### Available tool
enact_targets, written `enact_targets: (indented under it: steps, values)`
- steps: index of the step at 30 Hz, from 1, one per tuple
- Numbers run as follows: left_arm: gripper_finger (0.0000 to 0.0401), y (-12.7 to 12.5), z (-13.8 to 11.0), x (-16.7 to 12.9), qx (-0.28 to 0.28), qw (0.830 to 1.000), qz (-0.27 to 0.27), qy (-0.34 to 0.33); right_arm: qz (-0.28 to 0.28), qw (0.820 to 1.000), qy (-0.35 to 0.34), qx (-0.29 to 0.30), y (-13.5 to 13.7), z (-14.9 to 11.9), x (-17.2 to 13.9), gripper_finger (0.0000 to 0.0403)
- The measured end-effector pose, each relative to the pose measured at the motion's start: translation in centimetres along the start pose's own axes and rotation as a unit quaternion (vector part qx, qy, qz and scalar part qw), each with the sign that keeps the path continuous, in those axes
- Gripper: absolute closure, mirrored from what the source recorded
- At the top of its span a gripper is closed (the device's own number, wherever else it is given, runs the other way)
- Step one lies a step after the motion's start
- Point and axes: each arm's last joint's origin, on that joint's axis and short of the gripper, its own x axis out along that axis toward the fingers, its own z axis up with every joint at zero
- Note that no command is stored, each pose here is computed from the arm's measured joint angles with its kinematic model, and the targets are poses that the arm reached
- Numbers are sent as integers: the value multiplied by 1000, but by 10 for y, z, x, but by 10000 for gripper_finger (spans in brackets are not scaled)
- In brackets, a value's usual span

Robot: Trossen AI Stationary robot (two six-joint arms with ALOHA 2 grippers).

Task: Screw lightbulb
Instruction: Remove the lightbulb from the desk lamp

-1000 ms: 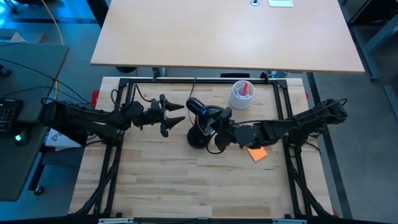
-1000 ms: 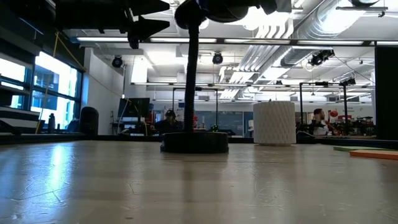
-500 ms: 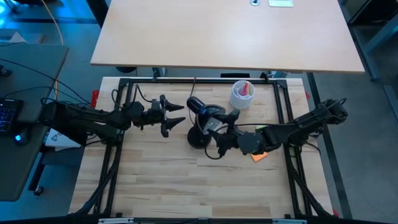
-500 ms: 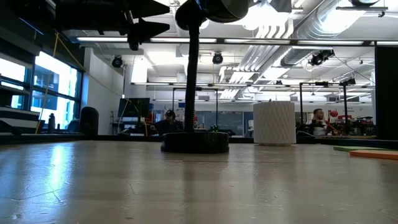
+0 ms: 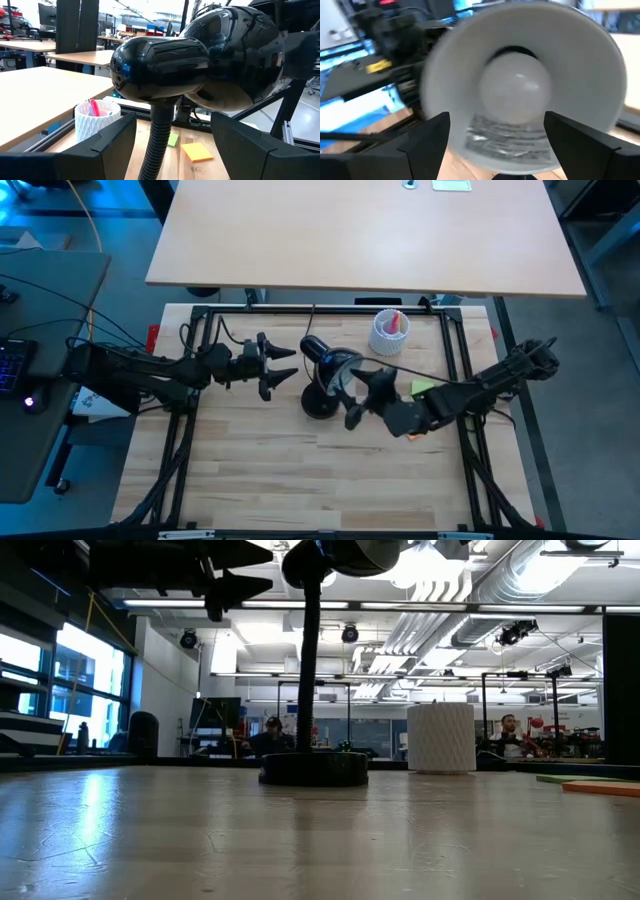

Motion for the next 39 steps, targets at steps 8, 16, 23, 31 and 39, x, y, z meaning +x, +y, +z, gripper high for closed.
enact_targets:
  steps: [8, 16, 23, 31, 39]
  values:
    - [149, 0, -1, 0, 9, 1000, 1, 6, -24, 1000, 5, 3, -13, 5, 19, 82]
    - [149, 0, -2, 0, 10, 1000, 2, 13, 1, 999, 32, -19, -26, 11, 40, 82]
    - [149, 0, -2, 0, 9, 1000, 2, 13, 21, 993, 35, -114, -30, 14, 47, 96]
    - [149, 1, -2, 0, 9, 1000, 6, 12, 4, 947, 16, -322, -30, 17, 47, 150]
    - [149, 1, -2, 0, 10, 1000, 9, 12, 7, 697, 25, -717, -31, 15, 47, 154]
